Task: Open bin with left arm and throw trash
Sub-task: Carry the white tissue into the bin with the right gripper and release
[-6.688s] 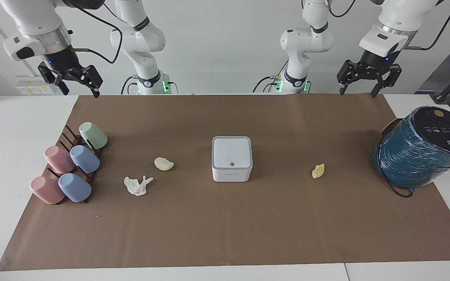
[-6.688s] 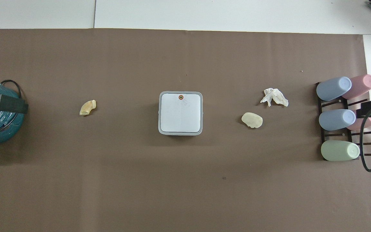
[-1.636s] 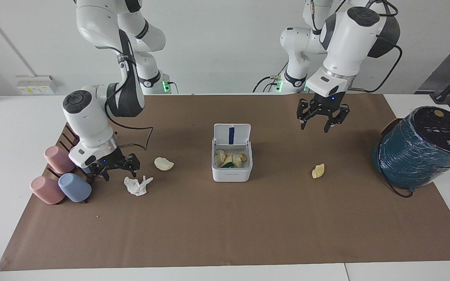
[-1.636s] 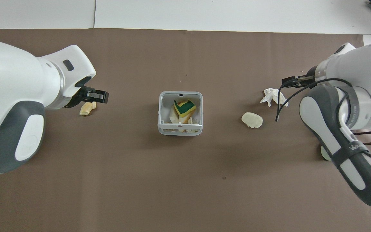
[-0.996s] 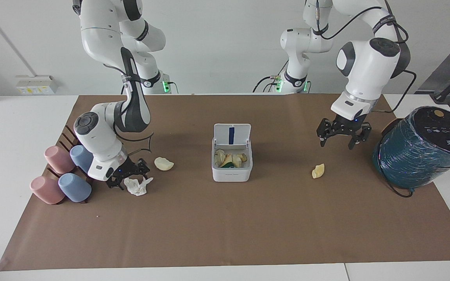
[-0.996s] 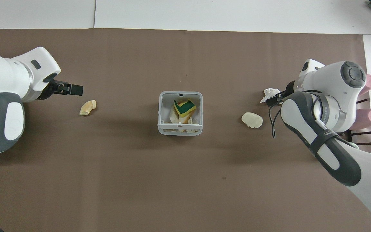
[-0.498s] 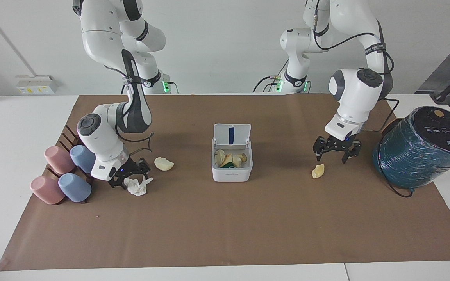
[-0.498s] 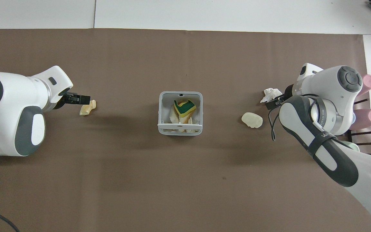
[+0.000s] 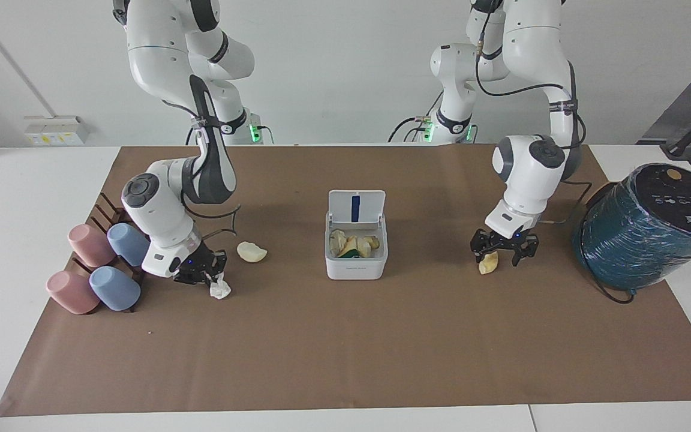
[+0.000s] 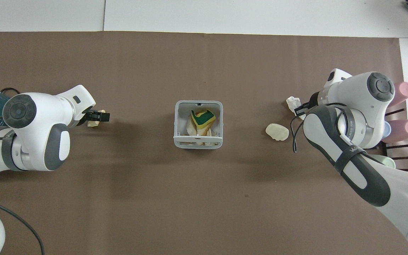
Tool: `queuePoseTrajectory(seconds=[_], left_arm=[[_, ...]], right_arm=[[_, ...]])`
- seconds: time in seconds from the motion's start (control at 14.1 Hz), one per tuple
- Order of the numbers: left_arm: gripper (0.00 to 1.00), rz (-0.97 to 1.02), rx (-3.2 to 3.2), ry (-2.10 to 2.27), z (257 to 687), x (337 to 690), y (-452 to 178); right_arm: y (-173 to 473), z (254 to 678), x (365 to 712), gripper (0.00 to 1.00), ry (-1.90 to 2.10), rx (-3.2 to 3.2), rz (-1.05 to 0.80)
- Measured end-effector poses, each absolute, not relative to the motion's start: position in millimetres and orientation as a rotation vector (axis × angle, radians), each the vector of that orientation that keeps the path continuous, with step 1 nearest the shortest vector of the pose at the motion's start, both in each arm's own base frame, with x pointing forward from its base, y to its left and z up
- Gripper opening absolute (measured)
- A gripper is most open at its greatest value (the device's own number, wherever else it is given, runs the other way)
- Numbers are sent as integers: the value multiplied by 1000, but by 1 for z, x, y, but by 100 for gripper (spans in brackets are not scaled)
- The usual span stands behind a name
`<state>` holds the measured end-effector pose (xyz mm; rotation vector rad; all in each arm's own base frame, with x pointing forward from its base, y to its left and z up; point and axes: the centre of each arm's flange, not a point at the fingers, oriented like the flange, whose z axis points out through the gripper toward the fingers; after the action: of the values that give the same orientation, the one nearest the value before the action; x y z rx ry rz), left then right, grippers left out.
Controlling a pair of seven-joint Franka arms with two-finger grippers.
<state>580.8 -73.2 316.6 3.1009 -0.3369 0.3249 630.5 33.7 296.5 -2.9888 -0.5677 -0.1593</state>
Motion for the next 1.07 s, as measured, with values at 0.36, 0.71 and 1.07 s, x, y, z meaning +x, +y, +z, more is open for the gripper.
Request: queuePoseTrajectory(seconds=[0.36, 0.71, 1.07], left_arm=[[66, 368, 3096, -338, 299, 568, -72], [12, 390, 3094, -336, 305, 570, -71], [12, 482, 3090, -281, 350, 580, -51]], right_arm=[[44, 333, 631, 9, -393, -3002, -158], [118, 442, 626, 9, -62, -2955, -132], [232, 463, 612, 9, 310, -2740, -138]])
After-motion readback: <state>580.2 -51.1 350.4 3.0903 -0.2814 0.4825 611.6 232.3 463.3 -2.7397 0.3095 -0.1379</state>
